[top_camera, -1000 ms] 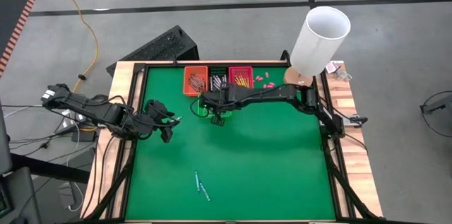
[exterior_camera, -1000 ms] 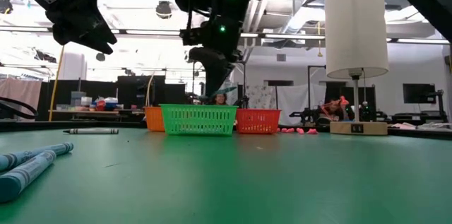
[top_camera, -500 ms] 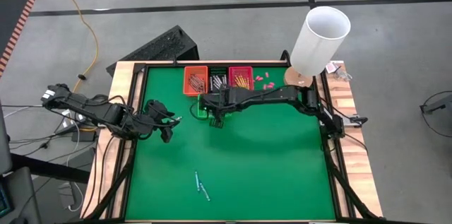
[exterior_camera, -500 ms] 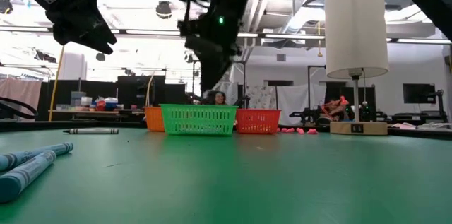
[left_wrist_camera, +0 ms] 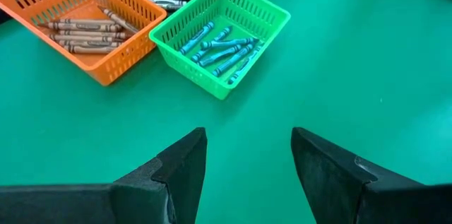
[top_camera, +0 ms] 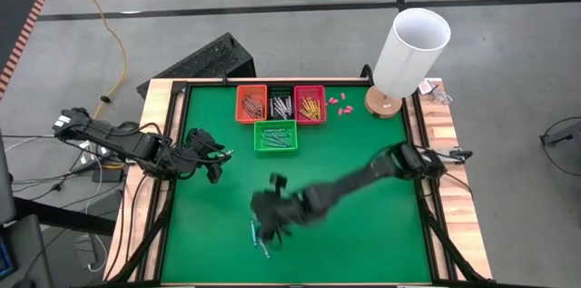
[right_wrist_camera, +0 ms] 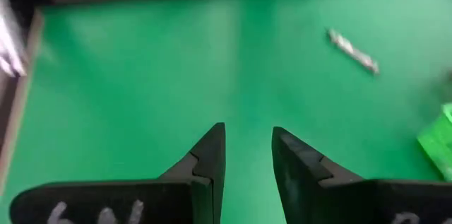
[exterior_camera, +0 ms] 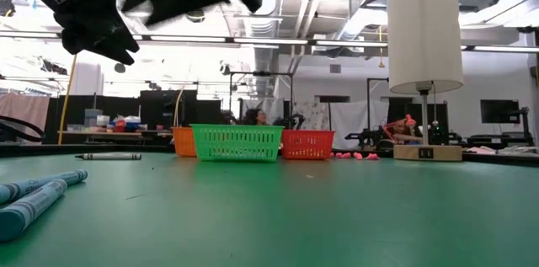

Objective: Sort crayons
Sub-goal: Wrap was successfully made it

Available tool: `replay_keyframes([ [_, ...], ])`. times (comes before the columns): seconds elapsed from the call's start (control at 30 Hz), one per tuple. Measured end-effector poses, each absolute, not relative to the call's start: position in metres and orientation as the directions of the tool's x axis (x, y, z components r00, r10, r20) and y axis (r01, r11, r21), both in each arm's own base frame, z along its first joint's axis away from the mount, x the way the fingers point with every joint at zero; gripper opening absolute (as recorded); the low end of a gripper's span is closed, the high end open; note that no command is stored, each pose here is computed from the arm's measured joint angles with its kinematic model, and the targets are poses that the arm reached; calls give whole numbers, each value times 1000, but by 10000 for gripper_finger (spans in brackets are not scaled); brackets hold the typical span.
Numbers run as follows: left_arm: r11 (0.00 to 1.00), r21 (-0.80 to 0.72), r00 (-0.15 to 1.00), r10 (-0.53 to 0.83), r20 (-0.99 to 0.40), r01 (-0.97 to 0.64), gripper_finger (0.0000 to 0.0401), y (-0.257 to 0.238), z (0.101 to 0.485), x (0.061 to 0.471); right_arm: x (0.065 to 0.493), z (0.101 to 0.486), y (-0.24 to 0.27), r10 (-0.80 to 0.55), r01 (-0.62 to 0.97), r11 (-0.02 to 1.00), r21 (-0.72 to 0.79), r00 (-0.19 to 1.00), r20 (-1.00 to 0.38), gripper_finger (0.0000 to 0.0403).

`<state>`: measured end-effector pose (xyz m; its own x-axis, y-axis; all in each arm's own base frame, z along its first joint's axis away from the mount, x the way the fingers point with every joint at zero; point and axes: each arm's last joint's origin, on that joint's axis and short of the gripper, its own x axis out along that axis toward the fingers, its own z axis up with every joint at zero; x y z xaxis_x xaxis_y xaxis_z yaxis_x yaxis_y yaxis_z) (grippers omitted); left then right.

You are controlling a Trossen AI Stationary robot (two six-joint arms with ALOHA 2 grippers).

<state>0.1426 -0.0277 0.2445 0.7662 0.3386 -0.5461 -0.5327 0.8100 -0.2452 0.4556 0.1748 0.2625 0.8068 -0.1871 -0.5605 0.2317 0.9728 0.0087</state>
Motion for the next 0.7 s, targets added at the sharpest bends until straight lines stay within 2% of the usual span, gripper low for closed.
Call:
replay_keyframes([
  [0.1,808,-249,766,339,-546,-534,197,-28,245,143,446,252,207,-217,251,968,15,863,-456,113],
  [0.3,795,-288,770,316,-554,-534,197,-28,244,143,433,231,227,-186,239,969,63,873,-451,113],
  [0.4,784,-321,773,294,-563,-531,197,-29,244,143,430,224,230,-82,142,987,79,855,-513,113],
  [0.53,779,-350,777,261,-573,-520,197,-30,244,143,430,224,236,145,-52,983,179,817,-558,113],
  [0.7,780,-361,778,243,-579,-512,197,-30,244,143,432,219,235,208,-101,972,212,791,-575,113],
])
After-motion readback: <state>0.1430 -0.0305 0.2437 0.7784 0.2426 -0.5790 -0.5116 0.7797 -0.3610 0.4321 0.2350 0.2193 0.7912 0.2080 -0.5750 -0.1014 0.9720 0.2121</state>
